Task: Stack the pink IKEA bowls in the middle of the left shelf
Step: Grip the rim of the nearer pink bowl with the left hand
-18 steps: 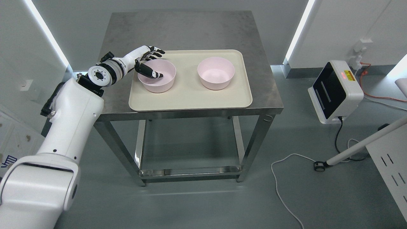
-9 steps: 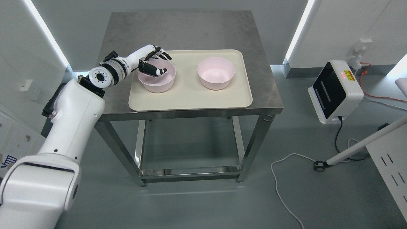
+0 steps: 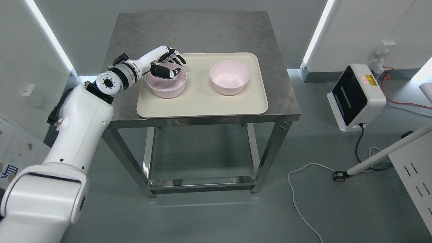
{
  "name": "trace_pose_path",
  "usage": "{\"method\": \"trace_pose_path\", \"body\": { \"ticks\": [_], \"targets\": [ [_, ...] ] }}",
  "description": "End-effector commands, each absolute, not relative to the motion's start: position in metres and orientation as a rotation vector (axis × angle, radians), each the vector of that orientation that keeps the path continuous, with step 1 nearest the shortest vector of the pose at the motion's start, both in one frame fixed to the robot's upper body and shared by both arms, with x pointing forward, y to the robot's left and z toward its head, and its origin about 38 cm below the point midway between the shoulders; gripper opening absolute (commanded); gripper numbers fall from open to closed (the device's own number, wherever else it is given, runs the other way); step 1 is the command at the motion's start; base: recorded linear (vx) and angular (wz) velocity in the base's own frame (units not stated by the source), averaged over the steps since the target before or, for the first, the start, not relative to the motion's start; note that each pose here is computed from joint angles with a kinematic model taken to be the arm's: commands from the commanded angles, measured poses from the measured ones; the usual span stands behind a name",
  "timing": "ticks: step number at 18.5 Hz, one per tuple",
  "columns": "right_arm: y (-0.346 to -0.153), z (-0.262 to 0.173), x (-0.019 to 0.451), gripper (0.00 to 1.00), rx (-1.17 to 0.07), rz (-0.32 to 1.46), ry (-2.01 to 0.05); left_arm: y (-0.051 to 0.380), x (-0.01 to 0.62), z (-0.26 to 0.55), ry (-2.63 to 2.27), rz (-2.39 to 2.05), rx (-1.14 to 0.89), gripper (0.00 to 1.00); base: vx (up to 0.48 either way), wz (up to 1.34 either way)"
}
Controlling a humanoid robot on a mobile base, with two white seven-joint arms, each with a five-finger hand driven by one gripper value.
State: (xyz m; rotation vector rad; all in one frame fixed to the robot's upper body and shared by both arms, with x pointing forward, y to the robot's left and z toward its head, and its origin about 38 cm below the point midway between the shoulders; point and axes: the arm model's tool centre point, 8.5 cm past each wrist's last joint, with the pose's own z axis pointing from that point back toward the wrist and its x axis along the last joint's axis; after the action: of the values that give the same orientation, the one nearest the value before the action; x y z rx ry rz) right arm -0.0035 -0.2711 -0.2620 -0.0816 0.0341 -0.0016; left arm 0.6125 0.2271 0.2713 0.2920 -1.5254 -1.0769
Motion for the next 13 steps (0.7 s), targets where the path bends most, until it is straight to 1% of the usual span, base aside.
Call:
{"method": "trace_pose_path", "body": {
  "ticks": [1, 2, 4, 8, 11, 13],
  "targets": [
    [-0.282, -0.261, -0.011, 1.0, -0.099, -0.012, 0.03, 0.217, 0.61, 0.266, -1.565, -1.086, 0.258, 0.08, 0.0, 0.0],
    [-0.283, -0.261, -0.011, 1.0, -0.099, -0.013, 0.028, 0.214, 0.609, 0.263, -1.579, -1.093, 0.247, 0.04, 0.0, 0.0],
    [-0.283, -0.261, -0.011, 1.0, -0.099, -0.013, 0.03, 0.214, 0.608, 0.262, -1.594, -1.081, 0.237, 0.01, 0.0, 0.0],
    [-0.282, -0.261, -0.011, 1.0, -0.099, -0.012, 0.03, 0.21, 0.609, 0.271, -1.628, -1.057, 0.225, 0.01, 0.0, 0.0],
    [-0.282, -0.261, -0.011, 1.0, -0.099, -0.012, 0.029, 0.2, 0.611, 0.317, -1.727, -1.053, 0.246, 0.0, 0.0, 0.0],
    [-0.282, -0.261, -0.011, 1.0, -0.099, -0.012, 0.03, 0.178, 0.609, 0.363, -1.821, -1.091, 0.251, 0.01, 0.0, 0.0]
  ]
}}
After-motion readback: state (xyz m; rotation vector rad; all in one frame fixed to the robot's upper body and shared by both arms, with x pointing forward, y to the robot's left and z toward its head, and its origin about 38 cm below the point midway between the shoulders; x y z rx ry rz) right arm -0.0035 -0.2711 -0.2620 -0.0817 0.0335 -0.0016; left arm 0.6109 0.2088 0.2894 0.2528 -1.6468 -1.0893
